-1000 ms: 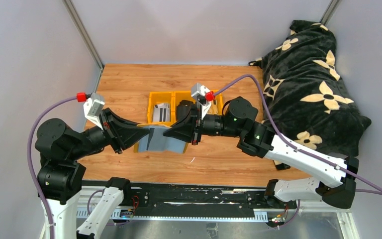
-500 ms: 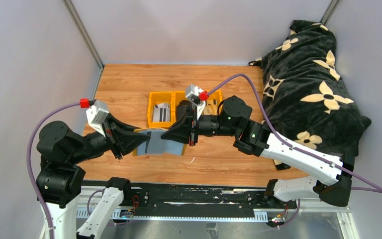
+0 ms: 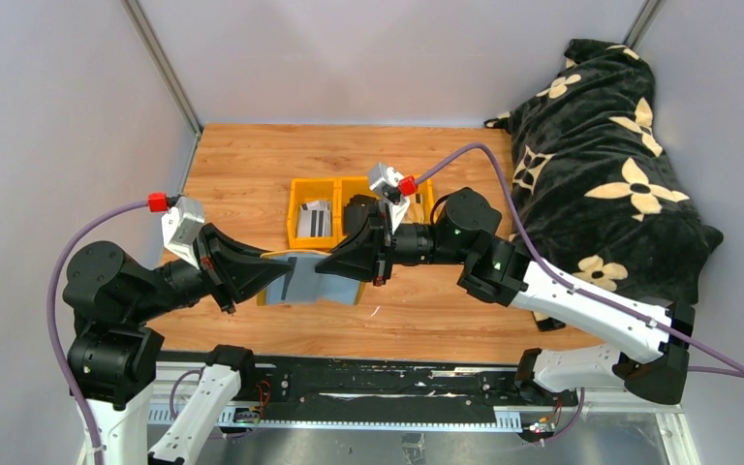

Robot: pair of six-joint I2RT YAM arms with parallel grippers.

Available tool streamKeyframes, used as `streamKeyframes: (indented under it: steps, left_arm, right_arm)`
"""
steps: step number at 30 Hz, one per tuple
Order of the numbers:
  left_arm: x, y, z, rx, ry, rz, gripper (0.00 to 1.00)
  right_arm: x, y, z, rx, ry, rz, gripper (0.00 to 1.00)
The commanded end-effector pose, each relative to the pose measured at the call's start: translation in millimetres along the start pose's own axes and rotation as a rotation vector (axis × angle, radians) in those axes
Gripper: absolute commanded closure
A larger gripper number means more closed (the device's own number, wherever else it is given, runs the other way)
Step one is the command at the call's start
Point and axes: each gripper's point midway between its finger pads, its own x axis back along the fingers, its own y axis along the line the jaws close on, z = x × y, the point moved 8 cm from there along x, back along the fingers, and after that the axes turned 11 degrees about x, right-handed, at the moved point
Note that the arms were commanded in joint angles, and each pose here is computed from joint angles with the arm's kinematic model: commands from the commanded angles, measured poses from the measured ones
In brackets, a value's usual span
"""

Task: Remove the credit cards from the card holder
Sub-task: Remove the credit card from the card holder.

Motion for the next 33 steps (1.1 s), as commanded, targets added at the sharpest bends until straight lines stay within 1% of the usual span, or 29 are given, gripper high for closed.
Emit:
streamKeyframes:
  steps: [1, 3, 7, 13, 14, 15, 17, 18, 19, 20, 21, 22, 24, 26, 29, 33]
  left_arm:
    - [0, 1, -3, -0.008, -0.052, -0.031, 0.9]
    - [-1, 3, 1, 0.01, -0.034, -0.016, 0.87]
    - [-4, 12, 22, 0.117, 0.034, 0.02, 0.76]
    - [-2, 8, 31, 0.139, 0.079, 0.081, 0.66]
    - [-2, 6, 32, 0.138, 0.088, 0.097, 0.66]
    - [-1, 6, 33, 0.136, 0.102, 0.103, 0.68]
    - [0, 5, 31, 0.112, 0.115, 0.098, 0.77]
    - [0, 5, 29, 0.098, 0.116, 0.09, 0.83]
    - [1, 3, 25, 0.077, 0.109, 0.082, 0.87]
    - [1, 3, 22, 0.058, 0.102, 0.067, 0.92]
    - [2, 2, 20, 0.041, 0.098, 0.059, 0.95]
    - [2, 3, 18, 0.024, 0.093, 0.048, 0.97]
    - [3, 4, 17, -0.018, 0.082, 0.024, 1.0]
    - [6, 7, 14, -0.085, 0.059, -0.029, 1.0]
    - [9, 9, 13, -0.162, 0.048, -0.065, 1.0]
    - [10, 13, 15, -0.19, 0.054, -0.081, 1.0]
  right_arm:
    - [2, 9, -26, 0.04, -0.117, -0.069, 1.0]
    - [-2, 10, -28, 0.031, -0.13, -0.085, 1.0]
    - [-9, 10, -34, 0.038, -0.169, -0.108, 1.0]
    - [-14, 10, -37, 0.043, -0.172, -0.126, 1.0]
    - [-13, 11, -37, 0.044, -0.172, -0.126, 1.0]
    - [-13, 11, -36, 0.048, -0.171, -0.123, 1.0]
    - [-10, 11, -35, 0.053, -0.165, -0.112, 1.0]
    - [-8, 11, -34, 0.053, -0.16, -0.103, 0.95]
    - [-6, 10, -32, 0.051, -0.156, -0.088, 0.83]
    - [-3, 10, -31, 0.049, -0.153, -0.071, 0.64]
    - [0, 9, -32, 0.056, -0.159, -0.05, 0.56]
    - [4, 8, -32, 0.062, -0.156, -0.029, 0.44]
    - [14, 6, -36, 0.088, -0.153, 0.045, 0.29]
    - [26, 5, -44, 0.14, -0.172, 0.128, 0.22]
    - [34, 1, -49, 0.161, -0.176, 0.207, 0.21]
    - [27, -1, -47, 0.17, -0.123, 0.199, 0.2]
